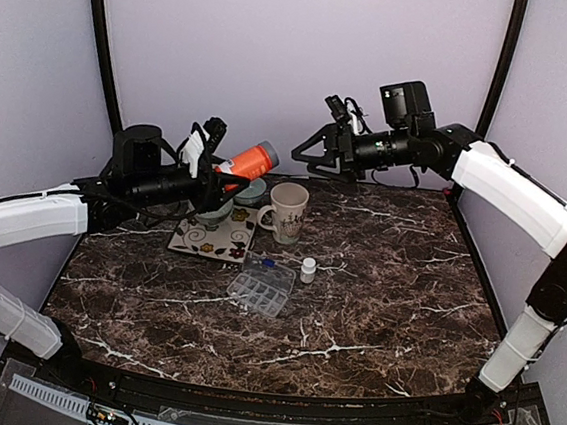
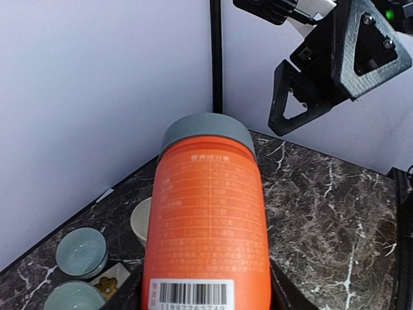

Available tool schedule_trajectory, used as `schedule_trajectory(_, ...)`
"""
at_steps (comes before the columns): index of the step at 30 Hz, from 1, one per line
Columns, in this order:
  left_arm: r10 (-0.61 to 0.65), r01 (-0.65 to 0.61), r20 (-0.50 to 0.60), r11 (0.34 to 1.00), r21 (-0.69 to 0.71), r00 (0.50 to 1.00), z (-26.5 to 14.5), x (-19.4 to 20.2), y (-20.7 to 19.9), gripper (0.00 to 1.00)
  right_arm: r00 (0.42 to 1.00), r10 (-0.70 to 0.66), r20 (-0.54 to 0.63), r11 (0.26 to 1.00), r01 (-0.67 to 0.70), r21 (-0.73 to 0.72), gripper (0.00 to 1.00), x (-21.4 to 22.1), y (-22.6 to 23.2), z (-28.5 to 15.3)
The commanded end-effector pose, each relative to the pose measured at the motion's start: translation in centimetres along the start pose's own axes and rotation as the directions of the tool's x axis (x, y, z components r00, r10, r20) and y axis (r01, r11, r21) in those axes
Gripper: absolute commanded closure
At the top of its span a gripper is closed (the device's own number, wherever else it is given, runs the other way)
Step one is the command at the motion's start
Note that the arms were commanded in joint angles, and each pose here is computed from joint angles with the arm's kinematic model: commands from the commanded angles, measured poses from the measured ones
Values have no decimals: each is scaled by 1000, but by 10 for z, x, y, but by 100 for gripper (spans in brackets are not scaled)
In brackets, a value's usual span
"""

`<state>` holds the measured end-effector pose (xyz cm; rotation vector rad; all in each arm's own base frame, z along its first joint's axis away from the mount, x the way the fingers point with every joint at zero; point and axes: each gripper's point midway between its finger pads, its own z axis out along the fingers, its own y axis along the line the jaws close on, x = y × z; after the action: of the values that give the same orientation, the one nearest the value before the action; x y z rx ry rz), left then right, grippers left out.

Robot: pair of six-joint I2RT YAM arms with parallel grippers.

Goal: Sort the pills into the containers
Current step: Screw the lid of the pill bottle onto the pill bottle.

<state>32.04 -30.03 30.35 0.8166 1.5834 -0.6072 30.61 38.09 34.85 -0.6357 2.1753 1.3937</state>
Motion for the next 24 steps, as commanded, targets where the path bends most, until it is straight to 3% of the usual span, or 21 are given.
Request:
schedule_trajectory(1, -154, 144, 13, 945, 293, 988, -1, -29, -33, 100, 993, -109, 33, 994, 109, 22, 24, -2, 8, -14)
schedule_trajectory(7, -289, 291, -87, 801, 523, 953, 1, -32, -46, 100, 979, -195, 61, 980, 192, 50, 24, 0, 4, -18)
schedule_trajectory(15, -384, 431, -229, 601, 673, 894, 2, -28, -56, 100, 972, -227, 61, 974, 226, 34, 23, 0, 6, -18)
schedule_trajectory(24, -421, 482, -284, 497, 722, 861, 3, -28, -53, 100, 971, -234, 50, 972, 234, 5, 23, 3, 11, -18)
